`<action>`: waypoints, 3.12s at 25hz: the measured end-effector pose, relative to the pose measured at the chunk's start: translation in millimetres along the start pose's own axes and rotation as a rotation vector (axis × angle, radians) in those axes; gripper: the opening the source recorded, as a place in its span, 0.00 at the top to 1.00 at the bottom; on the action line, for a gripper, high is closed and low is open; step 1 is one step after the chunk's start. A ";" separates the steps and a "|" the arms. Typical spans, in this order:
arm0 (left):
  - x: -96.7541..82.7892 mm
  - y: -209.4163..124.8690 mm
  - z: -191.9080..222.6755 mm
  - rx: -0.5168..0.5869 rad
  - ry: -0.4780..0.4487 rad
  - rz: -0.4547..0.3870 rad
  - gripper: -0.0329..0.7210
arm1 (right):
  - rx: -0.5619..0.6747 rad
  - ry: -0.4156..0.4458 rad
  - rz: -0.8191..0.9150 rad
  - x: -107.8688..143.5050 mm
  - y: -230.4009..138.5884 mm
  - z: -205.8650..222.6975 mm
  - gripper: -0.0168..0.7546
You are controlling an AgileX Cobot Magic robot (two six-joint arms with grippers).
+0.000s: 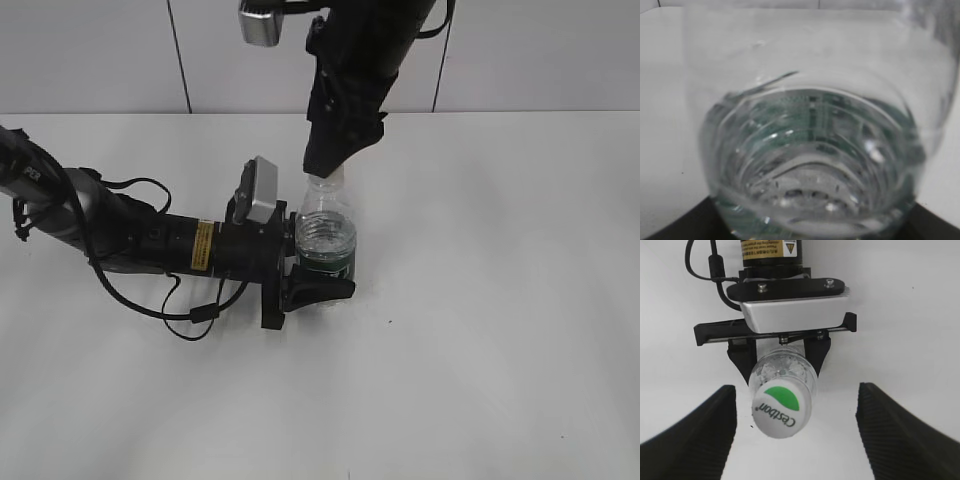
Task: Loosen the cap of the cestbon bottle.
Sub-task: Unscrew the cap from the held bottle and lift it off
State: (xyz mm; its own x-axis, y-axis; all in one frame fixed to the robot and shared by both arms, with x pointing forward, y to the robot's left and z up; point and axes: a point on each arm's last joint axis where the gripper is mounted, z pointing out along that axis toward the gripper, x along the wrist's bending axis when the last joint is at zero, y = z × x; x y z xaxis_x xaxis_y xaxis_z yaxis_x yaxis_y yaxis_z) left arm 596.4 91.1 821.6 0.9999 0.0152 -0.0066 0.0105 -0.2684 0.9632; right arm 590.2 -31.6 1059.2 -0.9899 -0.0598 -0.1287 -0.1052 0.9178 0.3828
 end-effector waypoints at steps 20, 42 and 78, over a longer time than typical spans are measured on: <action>0.3 -1.3 0.6 0.016 0.006 0.000 0.42 | -0.047 -0.079 1.191 -4.8 5.4 -23.6 0.24; 1.0 -1.6 0.4 0.027 0.013 0.000 0.42 | 0.026 -0.041 1.481 14.2 -8.2 -15.1 0.24; 1.1 -1.8 0.4 0.029 0.014 -0.001 0.42 | 0.084 -0.043 1.447 11.5 -7.3 16.7 0.57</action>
State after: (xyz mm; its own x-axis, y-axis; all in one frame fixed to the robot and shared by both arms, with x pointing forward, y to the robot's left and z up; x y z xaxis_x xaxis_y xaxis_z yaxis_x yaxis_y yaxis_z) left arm 597.5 91.2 819.7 0.9996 0.0285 -0.0035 0.0118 -0.2962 0.9551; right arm 581.1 -32.4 1039.7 -0.2183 0.9320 0.2892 0.9723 0.1826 0.1457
